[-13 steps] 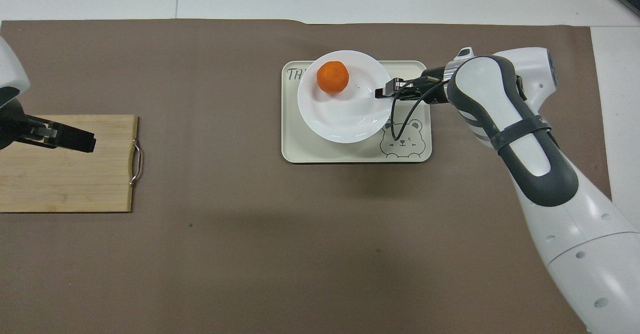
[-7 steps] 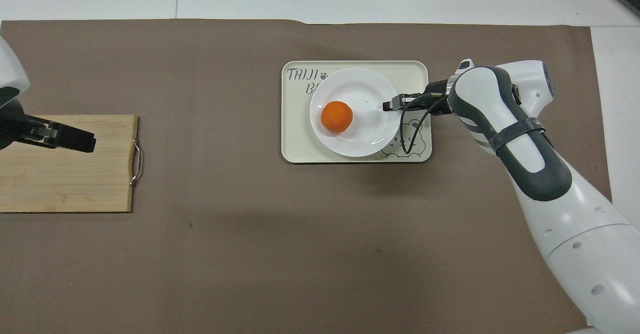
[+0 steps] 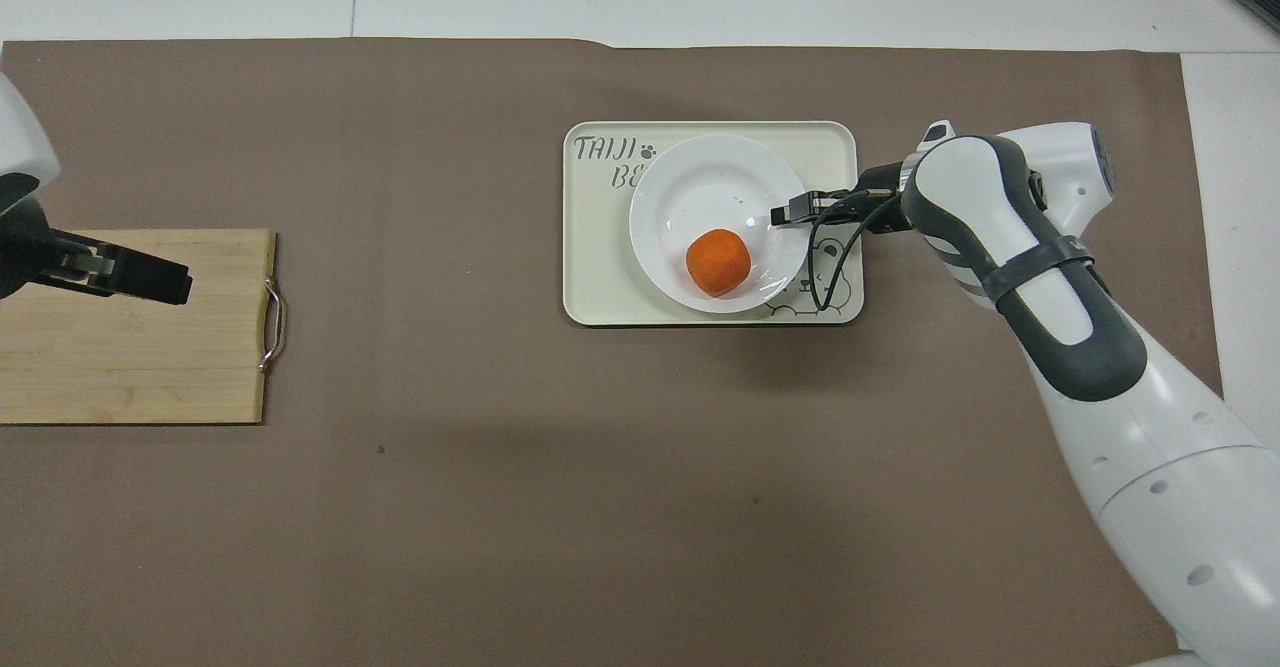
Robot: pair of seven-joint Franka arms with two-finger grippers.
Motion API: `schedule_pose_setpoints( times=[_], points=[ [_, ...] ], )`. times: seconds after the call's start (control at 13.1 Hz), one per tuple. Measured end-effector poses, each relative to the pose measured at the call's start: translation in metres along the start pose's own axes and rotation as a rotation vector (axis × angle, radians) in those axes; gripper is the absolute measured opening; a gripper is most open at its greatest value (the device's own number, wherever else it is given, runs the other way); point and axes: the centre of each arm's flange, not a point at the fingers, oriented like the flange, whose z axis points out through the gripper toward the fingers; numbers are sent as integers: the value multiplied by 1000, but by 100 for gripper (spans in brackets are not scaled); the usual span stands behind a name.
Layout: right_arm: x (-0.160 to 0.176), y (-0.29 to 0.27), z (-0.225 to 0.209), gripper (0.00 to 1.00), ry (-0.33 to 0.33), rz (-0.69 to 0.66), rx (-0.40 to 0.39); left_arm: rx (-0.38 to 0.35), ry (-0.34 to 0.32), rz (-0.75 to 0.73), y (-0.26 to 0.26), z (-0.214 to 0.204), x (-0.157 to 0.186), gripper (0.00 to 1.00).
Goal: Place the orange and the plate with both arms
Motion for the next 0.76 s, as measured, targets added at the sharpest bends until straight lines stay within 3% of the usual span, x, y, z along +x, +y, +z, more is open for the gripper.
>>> schedule_pose_setpoints(
  times=[0.15, 0.38, 0.76],
  points=[
    [1, -7, -1, 62, -7, 6, -13, 0, 0, 0, 0, 0, 0, 100],
    [5, -25, -26, 96, -46, 23, -179, 0, 0, 0, 0, 0, 0, 100],
    [13, -71, -104, 100, -4, 1, -468, 0, 0, 0, 0, 0, 0, 100]
  ],
)
